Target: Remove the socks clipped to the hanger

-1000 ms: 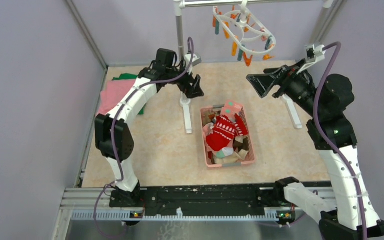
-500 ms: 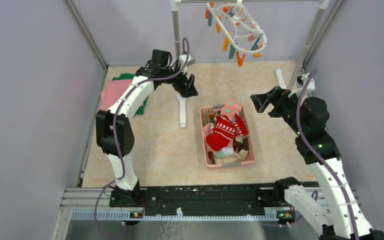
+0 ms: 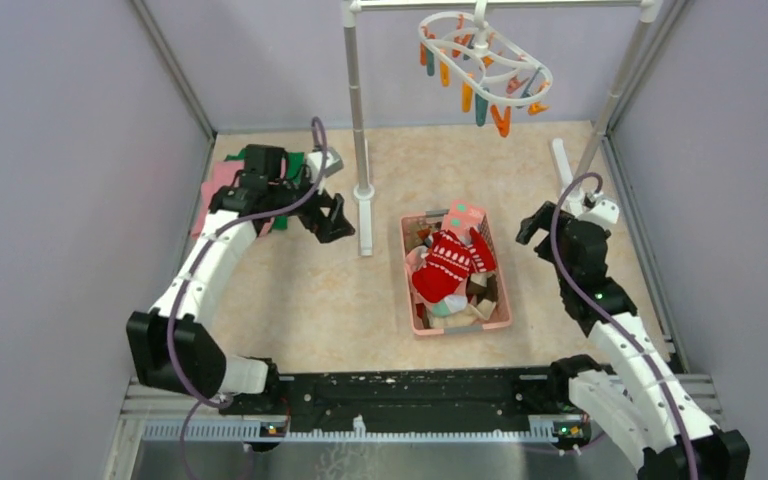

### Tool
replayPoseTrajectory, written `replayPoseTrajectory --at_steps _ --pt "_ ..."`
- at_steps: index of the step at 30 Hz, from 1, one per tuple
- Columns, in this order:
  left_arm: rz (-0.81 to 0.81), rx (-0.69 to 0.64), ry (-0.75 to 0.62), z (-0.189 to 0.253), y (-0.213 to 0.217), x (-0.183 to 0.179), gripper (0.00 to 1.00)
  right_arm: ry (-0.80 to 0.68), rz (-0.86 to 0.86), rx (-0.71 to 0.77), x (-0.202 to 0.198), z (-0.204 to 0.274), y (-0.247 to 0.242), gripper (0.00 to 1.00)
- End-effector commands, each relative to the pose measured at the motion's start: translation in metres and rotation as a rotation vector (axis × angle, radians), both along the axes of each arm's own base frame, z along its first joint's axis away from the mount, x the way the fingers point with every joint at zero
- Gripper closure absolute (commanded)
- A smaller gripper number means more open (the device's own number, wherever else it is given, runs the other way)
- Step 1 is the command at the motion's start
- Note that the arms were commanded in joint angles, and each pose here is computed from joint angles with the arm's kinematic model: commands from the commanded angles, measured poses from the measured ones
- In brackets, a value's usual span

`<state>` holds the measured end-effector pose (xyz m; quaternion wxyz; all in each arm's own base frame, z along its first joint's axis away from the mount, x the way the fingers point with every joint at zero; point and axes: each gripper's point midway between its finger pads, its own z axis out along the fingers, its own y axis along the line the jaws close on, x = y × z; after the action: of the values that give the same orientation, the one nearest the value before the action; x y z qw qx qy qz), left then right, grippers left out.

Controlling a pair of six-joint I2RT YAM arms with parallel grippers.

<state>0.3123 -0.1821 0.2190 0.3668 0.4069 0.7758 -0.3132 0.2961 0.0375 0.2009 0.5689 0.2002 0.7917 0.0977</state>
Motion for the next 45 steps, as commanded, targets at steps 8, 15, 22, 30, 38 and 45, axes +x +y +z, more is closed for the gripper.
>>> replayPoseTrajectory --at_steps 8,15,22,30,38,45 --pt "0.656 0.057 -0.213 -0.06 0.099 0.08 0.01 -0.142 -0.445 -0.275 0.016 -0.032 -0.087 0.01" --pt "0.786 0.003 -0.336 -0.098 0.116 0.085 0.01 -0.124 -0.52 -0.303 0.026 -0.065 -0.111 0.01" --pt "0.766 -0.026 -0.422 -0.1 0.114 0.088 0.01 -0.162 -0.5 -0.353 0.032 -0.08 -0.116 0.02" --pt "0.793 -0.051 -0.64 -0.078 0.127 0.076 0.01 -0.237 -0.43 -0.365 0.029 -0.08 -0.108 0.01" --pt "0.84 -0.03 -0.575 -0.115 0.136 0.063 0.01 -0.285 -0.208 -0.419 0.04 -0.079 -0.077 0.01" --pt "0.832 -0.057 -0.596 -0.126 0.136 0.064 0.01 -0.237 -0.155 -0.497 0.051 -0.094 -0.065 0.01"
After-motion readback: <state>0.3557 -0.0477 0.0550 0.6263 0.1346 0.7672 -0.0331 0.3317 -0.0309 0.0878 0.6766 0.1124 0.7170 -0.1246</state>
